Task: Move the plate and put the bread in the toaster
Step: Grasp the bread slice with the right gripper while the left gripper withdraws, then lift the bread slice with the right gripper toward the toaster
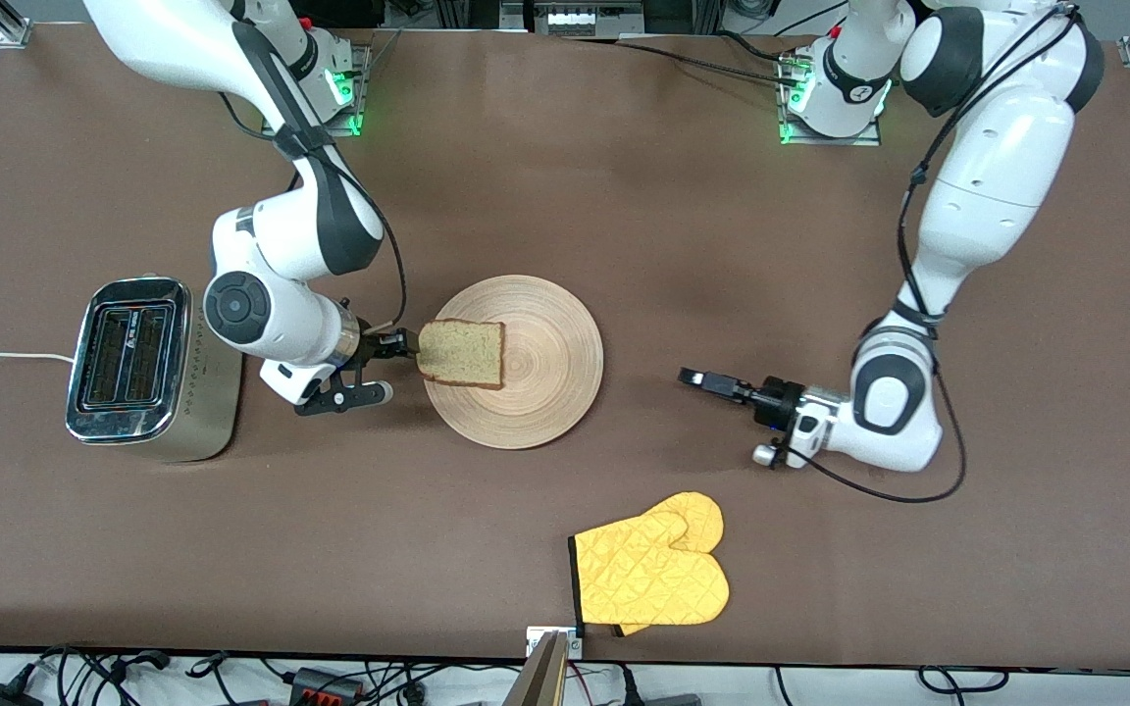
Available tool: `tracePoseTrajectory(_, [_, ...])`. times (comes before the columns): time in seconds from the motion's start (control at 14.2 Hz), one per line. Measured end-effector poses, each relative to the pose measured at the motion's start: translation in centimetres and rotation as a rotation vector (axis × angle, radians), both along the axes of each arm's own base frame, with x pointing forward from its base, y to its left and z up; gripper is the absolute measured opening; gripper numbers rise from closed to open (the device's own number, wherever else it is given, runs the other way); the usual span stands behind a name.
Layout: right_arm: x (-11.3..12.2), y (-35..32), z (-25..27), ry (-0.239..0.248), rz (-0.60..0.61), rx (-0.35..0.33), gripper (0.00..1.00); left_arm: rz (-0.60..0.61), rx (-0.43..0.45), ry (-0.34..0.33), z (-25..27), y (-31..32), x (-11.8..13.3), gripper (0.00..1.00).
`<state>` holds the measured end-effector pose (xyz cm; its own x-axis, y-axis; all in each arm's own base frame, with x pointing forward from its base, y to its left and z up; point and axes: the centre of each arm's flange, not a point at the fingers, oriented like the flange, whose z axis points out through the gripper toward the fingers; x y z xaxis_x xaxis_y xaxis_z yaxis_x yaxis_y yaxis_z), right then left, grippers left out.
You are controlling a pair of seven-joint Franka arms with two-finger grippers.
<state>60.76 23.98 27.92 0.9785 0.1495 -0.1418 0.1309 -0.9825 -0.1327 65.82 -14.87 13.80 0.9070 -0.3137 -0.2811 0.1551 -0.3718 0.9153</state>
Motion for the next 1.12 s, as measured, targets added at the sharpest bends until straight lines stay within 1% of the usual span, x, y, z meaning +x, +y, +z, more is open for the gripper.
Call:
tracePoseTrajectory(0.07, [-0.1,0.4,-0.8,0.006,-0.023,-0.006,0.80,-0.014,0.026,0.004,0.8,1.5,0.6,0.34])
tracePoseTrajectory(0.14, [-0.3,0.9,-1.4,0.015,-0.047,-0.014,0.80,-0.036,0.052,0.010,1.8,2.9,1.0,0.34])
tracePoseTrajectory(0.28, [-0.9,2.0,-2.5,0.032,-0.077,-0.028,0.79,-0.108,0.117,0.027,4.6,5.4,1.5,0.34])
tracePoseTrajectory(0.42, [-1.2,2.6,-3.2,0.045,-0.091,-0.037,0.79,-0.186,0.243,0.028,9.1,7.8,2.2,0.34])
tracePoseTrajectory(0.56, [-1.5,2.9,-3.9,0.057,-0.112,-0.046,0.79,-0.253,0.404,-0.008,14.4,9.9,2.7,0.34])
tracePoseTrajectory(0.7, [-1.8,3.3,-4.6,0.067,-0.115,-0.053,0.75,-0.302,0.573,-0.068,19.4,11.6,3.0,0.34])
tracePoseTrajectory(0.77, [-1.9,3.4,-4.9,0.071,-0.117,-0.056,0.72,-0.310,0.652,-0.095,21.9,12.2,2.9,0.35])
tracePoseTrajectory(0.84, [-1.9,3.4,-5.0,0.073,-0.118,-0.058,0.71,-0.307,0.726,-0.118,24.4,12.5,2.8,0.35])
tracePoseTrajectory(0.91, [-1.9,3.4,-5.1,0.074,-0.119,-0.058,0.66,-0.292,0.800,-0.136,27.2,12.7,2.5,0.36])
tracePoseTrajectory(0.98, [-1.9,3.4,-5.1,0.074,-0.119,-0.058,0.65,-0.271,0.874,-0.153,30.0,12.5,2.1,0.39])
tracePoseTrajectory(1.05, [-1.9,3.4,-5.1,0.073,-0.119,-0.058,0.59,-0.252,0.932,-0.172,32.7,12.1,1.5,0.39])
tracePoseTrajectory(1.12, [-1.9,3.4,-5.0,0.073,-0.119,-0.058,0.48,-0.239,0.967,-0.189,34.9,11.8,0.9,0.42])
